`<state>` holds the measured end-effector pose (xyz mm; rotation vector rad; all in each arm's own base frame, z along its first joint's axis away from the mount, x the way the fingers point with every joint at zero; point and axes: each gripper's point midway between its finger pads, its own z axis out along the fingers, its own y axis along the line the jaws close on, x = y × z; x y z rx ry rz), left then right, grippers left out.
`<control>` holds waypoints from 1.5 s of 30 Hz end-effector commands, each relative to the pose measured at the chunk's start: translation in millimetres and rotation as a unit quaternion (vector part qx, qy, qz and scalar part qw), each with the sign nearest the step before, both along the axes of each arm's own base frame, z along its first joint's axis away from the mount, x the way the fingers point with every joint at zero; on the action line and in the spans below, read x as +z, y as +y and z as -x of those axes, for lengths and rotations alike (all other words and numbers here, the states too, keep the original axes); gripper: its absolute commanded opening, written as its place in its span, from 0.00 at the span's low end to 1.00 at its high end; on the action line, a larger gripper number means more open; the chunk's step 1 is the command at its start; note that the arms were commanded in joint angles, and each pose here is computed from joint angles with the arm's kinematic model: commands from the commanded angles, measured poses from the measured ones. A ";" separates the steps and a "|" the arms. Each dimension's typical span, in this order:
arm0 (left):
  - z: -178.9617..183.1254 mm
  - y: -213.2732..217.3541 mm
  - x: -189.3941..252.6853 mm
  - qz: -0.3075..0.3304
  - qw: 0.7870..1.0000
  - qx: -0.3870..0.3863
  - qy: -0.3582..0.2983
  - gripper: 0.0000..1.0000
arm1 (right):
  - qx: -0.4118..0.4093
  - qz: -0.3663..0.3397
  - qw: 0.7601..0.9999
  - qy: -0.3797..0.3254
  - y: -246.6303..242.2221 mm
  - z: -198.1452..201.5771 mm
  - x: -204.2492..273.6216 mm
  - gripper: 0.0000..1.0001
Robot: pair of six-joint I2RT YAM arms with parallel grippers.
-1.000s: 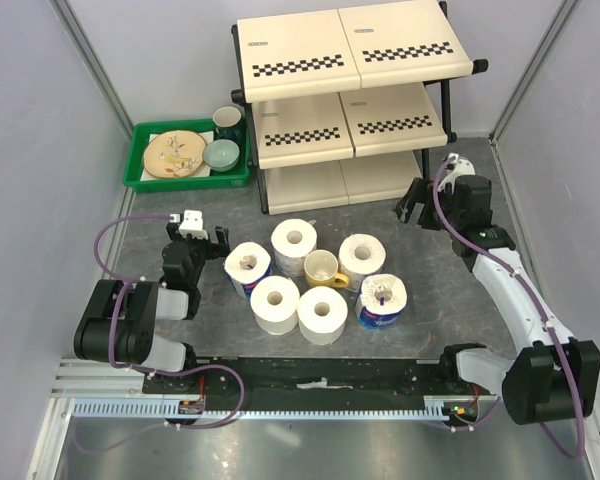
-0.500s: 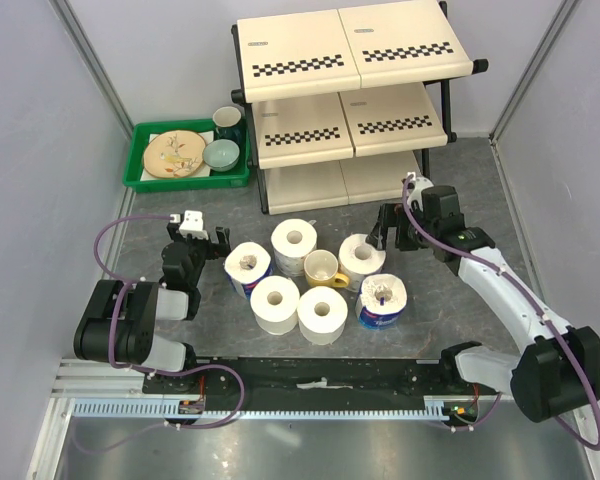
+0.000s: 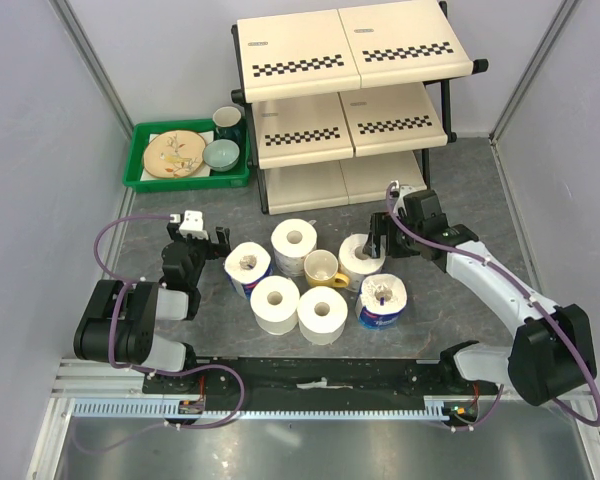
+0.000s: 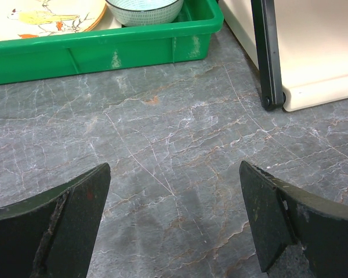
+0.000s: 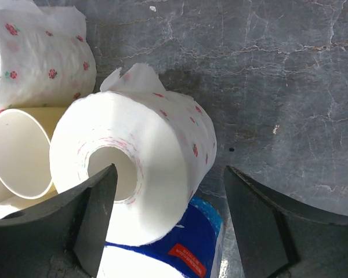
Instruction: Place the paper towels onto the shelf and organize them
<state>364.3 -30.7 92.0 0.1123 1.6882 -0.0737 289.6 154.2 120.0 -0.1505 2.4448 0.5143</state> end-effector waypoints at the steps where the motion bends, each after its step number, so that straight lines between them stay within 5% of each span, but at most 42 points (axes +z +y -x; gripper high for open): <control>1: -4.2 -0.8 16.9 -0.009 0.999 -0.005 -0.032 1.00 | -0.010 0.011 1.000 -0.003 -0.3 -1.2 1.1 0.81; 18: -4.4 -1.1 15.7 -0.009 0.999 -0.006 -0.030 1.00 | -0.021 0.055 0.998 0.018 -6.8 -0.4 -20.6 0.70; 27: -4.8 -0.9 15.5 -0.008 1.000 -0.005 -0.029 1.00 | -0.022 0.059 0.998 0.025 -6.7 -0.6 -24.9 0.55; 34: -4.9 -1.1 15.3 -0.009 1.000 -0.006 -0.029 1.00 | -0.020 0.063 0.997 0.028 -6.4 -1.0 -28.4 0.56; 40: -4.9 -1.2 15.9 -0.007 1.000 -0.006 -0.029 1.00 | -0.019 0.061 0.998 0.029 -5.3 -2.2 -27.5 0.69; 45: -4.9 -0.9 15.9 -0.008 1.000 -0.005 -0.029 1.00 | -0.021 0.064 0.997 0.030 -6.7 -0.8 -29.1 0.62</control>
